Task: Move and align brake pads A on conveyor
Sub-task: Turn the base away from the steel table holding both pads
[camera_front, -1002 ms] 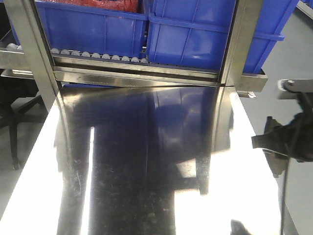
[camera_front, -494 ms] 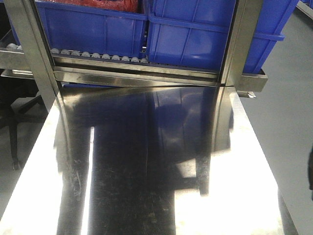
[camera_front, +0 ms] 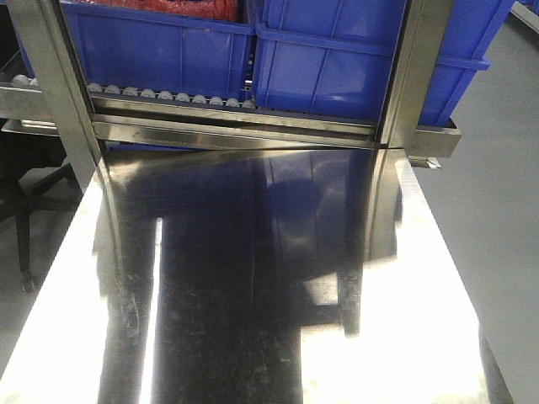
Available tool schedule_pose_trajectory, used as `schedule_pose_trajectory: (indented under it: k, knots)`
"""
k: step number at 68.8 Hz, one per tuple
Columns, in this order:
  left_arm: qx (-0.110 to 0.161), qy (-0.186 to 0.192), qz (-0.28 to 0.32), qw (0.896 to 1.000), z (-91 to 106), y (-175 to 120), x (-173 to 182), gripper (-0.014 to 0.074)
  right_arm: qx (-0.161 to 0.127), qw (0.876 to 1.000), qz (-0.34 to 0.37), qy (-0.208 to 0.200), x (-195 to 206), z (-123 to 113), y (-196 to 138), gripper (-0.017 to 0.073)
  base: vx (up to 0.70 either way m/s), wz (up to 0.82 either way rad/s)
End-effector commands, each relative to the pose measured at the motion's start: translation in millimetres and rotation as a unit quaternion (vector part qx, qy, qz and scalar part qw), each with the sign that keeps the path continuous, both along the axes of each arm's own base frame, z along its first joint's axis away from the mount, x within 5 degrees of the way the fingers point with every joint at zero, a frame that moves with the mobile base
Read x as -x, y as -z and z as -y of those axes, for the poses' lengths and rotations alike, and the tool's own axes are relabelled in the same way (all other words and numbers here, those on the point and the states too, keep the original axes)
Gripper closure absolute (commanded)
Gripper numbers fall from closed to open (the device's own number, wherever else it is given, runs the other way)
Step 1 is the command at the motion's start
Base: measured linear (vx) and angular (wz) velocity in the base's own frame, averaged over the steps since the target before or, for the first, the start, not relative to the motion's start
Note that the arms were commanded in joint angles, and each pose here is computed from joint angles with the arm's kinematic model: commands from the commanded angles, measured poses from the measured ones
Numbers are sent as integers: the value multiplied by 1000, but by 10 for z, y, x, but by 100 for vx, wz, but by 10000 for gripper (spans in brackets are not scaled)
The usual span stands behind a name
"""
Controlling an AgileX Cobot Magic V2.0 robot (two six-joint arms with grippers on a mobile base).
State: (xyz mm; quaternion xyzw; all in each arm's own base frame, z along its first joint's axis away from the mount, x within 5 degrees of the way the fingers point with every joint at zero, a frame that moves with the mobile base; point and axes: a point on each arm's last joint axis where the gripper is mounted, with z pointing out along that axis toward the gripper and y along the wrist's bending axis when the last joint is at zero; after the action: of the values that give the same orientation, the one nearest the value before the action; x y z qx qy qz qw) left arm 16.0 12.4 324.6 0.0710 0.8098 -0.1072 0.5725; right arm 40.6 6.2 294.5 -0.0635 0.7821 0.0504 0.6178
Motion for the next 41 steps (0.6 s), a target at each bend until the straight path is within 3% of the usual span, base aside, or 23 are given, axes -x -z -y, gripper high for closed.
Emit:
schedule_pose_trajectory:
  k: [1,41]
  knots:
    - [14,9,51,999,20,-150,-22,599,0,998,58,3,-6,5,-168,561,0,0]
    - [13,9,51,999,19,-150,-22,599,-1,998,57,3,-6,4,-167,561,0,2]
